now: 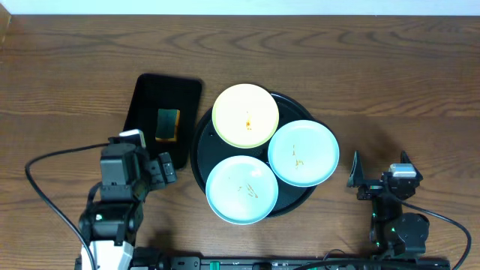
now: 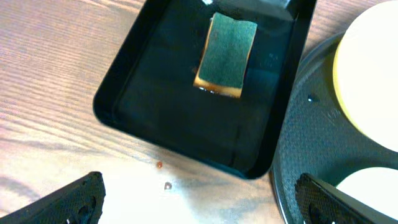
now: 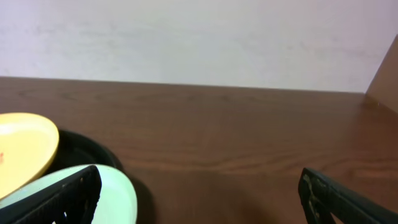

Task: Clean dirty plates on tray and stack at the side
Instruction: 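Reach the left gripper down to the sponge on the black tray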

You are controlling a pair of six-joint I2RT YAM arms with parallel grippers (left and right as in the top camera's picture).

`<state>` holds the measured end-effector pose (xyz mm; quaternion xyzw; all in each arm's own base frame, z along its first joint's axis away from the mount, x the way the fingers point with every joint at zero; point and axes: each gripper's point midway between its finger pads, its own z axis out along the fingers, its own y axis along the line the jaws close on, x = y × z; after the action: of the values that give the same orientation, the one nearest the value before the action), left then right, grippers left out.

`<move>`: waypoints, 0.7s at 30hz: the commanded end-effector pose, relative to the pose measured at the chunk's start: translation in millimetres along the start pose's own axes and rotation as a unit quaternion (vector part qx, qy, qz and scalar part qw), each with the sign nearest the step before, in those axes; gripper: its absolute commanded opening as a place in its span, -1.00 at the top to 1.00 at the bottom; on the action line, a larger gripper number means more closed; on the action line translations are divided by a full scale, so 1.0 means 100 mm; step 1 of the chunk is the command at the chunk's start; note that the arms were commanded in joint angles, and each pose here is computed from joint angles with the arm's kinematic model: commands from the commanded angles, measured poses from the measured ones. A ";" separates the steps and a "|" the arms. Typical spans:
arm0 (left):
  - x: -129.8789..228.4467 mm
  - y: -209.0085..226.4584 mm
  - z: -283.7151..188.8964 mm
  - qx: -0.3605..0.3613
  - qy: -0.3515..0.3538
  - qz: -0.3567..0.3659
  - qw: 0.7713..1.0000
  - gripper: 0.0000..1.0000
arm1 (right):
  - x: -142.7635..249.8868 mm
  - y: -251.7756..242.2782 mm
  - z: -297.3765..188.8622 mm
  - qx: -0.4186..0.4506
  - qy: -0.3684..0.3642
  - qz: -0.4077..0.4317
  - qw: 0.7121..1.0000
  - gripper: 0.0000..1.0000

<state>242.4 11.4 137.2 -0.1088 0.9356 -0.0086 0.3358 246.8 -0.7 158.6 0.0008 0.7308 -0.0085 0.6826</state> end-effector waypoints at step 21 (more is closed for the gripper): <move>-0.95 -0.33 -0.21 0.045 0.001 -0.008 0.999 -0.97 | -0.34 -0.06 -0.01 0.016 -0.010 0.046 0.999 -0.98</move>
<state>297.3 4.9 207.4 -0.1021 0.9394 -0.0273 0.3262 248.2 -1.7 170.0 0.0290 0.7296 0.0138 0.6831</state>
